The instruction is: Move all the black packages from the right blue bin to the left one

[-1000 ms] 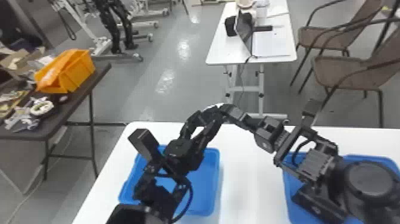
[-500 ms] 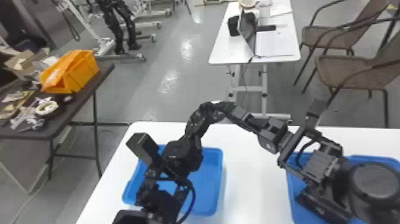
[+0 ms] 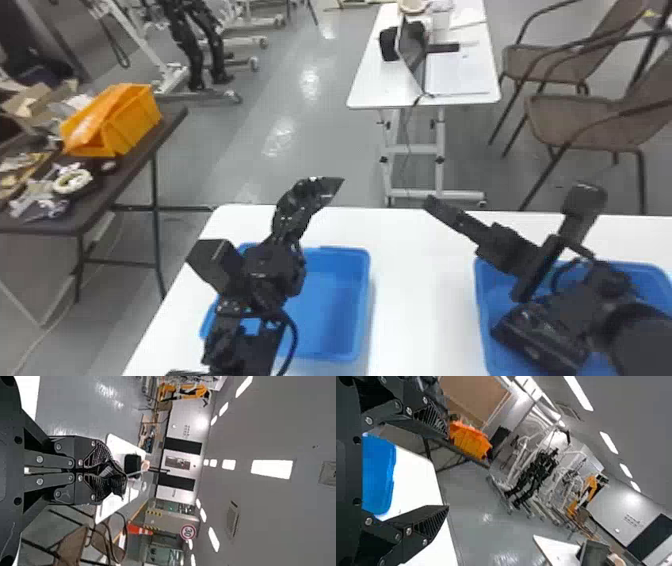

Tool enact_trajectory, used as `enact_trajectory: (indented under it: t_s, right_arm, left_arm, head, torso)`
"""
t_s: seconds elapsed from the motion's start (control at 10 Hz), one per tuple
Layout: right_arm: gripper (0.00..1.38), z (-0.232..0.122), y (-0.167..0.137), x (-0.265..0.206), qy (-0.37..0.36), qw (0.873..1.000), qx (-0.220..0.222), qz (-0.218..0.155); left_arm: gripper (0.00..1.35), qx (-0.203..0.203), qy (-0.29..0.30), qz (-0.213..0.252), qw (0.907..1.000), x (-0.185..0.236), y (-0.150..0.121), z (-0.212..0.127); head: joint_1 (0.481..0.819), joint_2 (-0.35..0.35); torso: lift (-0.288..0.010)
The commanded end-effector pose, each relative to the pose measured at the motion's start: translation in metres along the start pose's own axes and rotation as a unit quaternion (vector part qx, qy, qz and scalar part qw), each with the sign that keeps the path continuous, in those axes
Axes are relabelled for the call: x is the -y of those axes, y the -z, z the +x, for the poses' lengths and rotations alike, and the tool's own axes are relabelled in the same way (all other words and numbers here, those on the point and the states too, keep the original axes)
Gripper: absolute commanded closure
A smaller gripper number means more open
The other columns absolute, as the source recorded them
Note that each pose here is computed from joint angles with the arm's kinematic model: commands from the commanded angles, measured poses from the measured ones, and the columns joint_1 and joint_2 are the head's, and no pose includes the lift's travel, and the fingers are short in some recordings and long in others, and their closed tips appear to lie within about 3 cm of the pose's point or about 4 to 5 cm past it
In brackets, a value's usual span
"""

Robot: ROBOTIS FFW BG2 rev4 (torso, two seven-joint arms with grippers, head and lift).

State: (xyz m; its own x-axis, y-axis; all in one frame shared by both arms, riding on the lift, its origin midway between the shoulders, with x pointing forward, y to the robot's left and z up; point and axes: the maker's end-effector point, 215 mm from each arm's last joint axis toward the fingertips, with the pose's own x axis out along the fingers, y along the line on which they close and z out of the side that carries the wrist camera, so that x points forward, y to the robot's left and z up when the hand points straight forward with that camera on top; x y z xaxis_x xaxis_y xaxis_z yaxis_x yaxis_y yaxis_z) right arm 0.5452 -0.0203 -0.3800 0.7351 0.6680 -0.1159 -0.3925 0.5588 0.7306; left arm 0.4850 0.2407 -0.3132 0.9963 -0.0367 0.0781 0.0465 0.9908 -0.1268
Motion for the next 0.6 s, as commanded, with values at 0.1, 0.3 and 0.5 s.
enact_trajectory:
  t_s: [0.1,0.3,0.5]
  right_arm:
    - [0.27,-0.047,0.029,0.054,0.083,0.993,-0.007,-0.081]
    - [0.27,-0.077,0.026,0.078,0.129,0.983,-0.001,-0.133]
    - [0.28,-0.097,0.010,0.083,0.165,0.966,0.002,-0.200]
  left_arm:
    - [1.22,-0.064,-0.023,0.084,0.9942,-0.028,0.049,-0.027]
    - [1.22,-0.139,-0.028,0.136,0.9805,-0.042,0.099,-0.051]
    - [0.93,-0.211,-0.031,0.141,0.9668,-0.050,0.137,-0.067]
  head:
    - [0.695,0.226]
    - [0.695,0.217]
    - [0.695,0.193]
  torso:
    - [-0.042]
    - [-0.042]
    - [-0.042]
